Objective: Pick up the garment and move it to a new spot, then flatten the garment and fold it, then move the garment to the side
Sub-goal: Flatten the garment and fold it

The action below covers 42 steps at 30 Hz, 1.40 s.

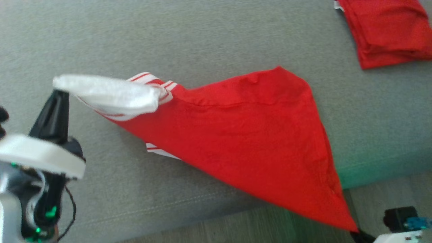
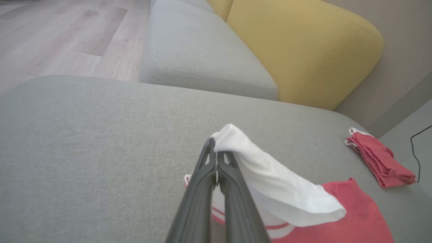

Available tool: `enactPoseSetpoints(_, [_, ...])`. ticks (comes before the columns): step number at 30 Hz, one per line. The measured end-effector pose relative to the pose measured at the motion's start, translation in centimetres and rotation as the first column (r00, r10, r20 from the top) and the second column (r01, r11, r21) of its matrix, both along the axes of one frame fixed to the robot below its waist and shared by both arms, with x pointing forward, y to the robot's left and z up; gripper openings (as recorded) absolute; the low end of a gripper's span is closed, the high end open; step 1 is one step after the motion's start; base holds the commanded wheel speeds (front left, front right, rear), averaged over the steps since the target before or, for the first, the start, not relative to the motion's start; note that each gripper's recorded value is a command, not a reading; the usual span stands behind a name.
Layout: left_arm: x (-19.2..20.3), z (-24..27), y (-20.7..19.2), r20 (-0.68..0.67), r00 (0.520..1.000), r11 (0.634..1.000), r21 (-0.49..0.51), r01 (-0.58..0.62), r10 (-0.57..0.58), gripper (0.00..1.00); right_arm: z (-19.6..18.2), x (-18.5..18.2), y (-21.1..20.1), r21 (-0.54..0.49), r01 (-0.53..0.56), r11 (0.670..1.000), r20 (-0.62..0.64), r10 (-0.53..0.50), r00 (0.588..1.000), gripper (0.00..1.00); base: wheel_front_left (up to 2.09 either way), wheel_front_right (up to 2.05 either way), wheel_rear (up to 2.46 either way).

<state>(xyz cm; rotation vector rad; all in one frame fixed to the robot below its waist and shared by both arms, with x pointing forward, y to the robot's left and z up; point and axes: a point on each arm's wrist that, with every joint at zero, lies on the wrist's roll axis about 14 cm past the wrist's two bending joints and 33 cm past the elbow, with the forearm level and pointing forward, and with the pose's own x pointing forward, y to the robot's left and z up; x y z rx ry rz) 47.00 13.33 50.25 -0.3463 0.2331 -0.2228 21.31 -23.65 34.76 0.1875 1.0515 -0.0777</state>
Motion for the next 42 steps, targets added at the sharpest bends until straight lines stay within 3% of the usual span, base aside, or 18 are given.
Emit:
enactPoseSetpoints(3, [-1.4, -0.7, 1.3, -0.023, 0.999, 0.999, 0.025, -0.038, 0.038, 0.0, 0.8, 0.5, -0.2, -0.025, -0.026, 0.999, 0.014, 0.026, 1.0, 1.0, 0.0, 0.0, 0.0])
enactPoseSetpoints(7, [-2.3, -0.7, 2.9, -0.003, 0.996, 0.994, 0.062, -0.093, 0.093, 0.0, 4.6, 5.7, -0.7, -0.083, -0.061, 0.995, 0.194, 0.077, 0.978, 1.0, 0.0, 0.0, 0.0])
enactPoseSetpoints(13, [-3.0, -1.5, 4.8, 0.002, 0.987, 0.983, 0.089, -0.161, 0.161, 0.0, 10.4, 14.7, -0.7, -0.097, -0.032, 0.995, 0.486, 0.075, 0.871, 1.0, 0.0, 0.0, 0.0])
enactPoseSetpoints(16, [-3.4, -2.2, 5.3, -0.006, 0.984, 0.979, 0.098, -0.176, 0.178, 0.0, 9.5, 17.0, 1.4, -0.006, -0.053, 0.999, 0.499, 0.049, 0.865, 1.0, 0.0, 0.0, 0.0])
enactPoseSetpoints(22, [-2.9, -2.5, 4.9, 0.003, 0.985, 0.981, 0.087, -0.175, 0.175, 0.0, 6.5, 18.9, 3.3, 0.078, -0.047, 0.996, 0.5, 0.002, 0.866, 1.0, 0.0, 0.0, 0.0])
enactPoseSetpoints(30, [-2.9, -2.8, 4.9, -0.006, 0.986, 0.982, 0.09, -0.168, 0.169, 0.0, 5.9, 21.7, 6.2, 0.114, -0.107, 0.988, 0.543, 0.028, 0.84, 0.98, 0.0, 0.0, 0.0])
enactPoseSetpoints(35, [-3.1, -2.8, 4.5, -0.005, 0.988, 0.984, 0.092, -0.156, 0.157, 0.0, 4.7, 22.3, 6.9, 0.125, -0.119, 0.985, 0.522, 0.037, 0.852, 0.72, 0.0, 0.0, 0.0])
enactPoseSetpoints(36, [-3.1, -2.8, 4.6, -0.002, 0.987, 0.983, 0.095, -0.157, 0.158, 0.0, 4.6, 22.4, 6.9, 0.125, -0.121, 0.985, 0.523, 0.038, 0.852, 0.45, 0.0, 0.0, 0.0])
enactPoseSetpoints(37, [-3.1, -2.7, 4.6, -0.001, 0.987, 0.982, 0.098, -0.159, 0.16, 0.0, 4.6, 22.6, 7.0, 0.123, -0.124, 0.985, 0.524, 0.041, 0.851, 0.29, 0.0, 0.0, 0.0])
enactPoseSetpoints(38, [-3.2, -2.7, 4.7, -0.002, 0.987, 0.982, 0.099, -0.16, 0.161, 0.0, 4.6, 22.7, 7.1, 0.121, -0.126, 0.985, 0.527, 0.044, 0.849, 0.05, 0.0, 0.0, 0.0])
enactPoseSetpoints(39, [-3.2, -2.8, 4.7, -0.003, 0.987, 0.982, 0.099, -0.162, 0.163, 0.0, 4.7, 22.9, 7.2, 0.119, -0.131, 0.984, 0.529, 0.049, 0.847, 0.0, 0.0, 0.0, 0.0])
enactPoseSetpoints(42, [-3.3, -2.9, 4.8, -0.006, 0.986, 0.982, 0.1, -0.163, 0.164, 0.0, 4.8, 23.3, 7.2, 0.107, -0.142, 0.984, 0.542, 0.062, 0.838, 0.0, 0.0, 0.0, 0.0])
